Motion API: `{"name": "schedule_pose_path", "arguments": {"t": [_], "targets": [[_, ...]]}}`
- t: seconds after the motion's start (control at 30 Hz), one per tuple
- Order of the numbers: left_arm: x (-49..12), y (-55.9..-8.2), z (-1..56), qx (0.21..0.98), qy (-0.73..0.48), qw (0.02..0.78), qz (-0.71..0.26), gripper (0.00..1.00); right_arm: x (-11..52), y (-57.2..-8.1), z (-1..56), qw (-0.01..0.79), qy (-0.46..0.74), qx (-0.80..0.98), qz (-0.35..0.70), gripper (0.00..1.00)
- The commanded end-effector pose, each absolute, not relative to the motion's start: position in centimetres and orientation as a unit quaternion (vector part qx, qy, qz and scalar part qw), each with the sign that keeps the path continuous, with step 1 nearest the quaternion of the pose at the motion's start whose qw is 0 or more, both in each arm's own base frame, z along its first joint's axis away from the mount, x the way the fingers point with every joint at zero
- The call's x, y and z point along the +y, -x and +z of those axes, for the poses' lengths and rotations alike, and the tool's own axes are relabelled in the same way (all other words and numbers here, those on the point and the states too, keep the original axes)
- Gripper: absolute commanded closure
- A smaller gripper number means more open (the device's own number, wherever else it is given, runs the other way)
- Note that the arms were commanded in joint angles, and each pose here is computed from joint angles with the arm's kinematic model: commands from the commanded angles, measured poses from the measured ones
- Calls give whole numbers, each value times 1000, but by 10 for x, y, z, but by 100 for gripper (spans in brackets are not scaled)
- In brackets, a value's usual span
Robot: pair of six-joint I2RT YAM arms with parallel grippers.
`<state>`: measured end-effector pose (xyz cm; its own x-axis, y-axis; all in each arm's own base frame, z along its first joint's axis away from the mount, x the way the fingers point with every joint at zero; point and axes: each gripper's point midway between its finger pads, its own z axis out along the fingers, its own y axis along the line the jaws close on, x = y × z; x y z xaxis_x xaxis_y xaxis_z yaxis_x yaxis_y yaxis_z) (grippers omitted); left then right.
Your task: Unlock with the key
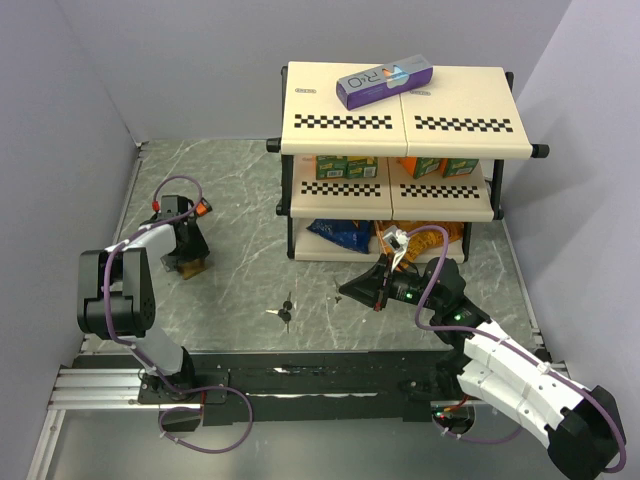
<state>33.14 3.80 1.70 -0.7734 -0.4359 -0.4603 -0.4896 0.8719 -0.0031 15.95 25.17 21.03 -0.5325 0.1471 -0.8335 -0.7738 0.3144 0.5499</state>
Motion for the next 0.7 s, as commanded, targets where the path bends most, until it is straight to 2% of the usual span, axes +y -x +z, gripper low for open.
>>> {"name": "schedule_pose_path", "arguments": {"t": [0.0,0.1,0.2,0.47,0.67], "targets": [[23,-315,-2,954,230,186,43,69,251,-162,219,445,232,675,540,100],[11,-321,9,952,224,206,20,88,251,-164,218,447,231,676,539,100],[-2,-326,25,945,230,234,-13,99,252,-167,217,448,226,679,536,100],[-24,-325,79,910,242,322,-99,99,266,-167,209,456,196,694,521,100],[-52,-306,107,883,235,366,-175,99,317,-156,207,427,189,705,533,100]]}}
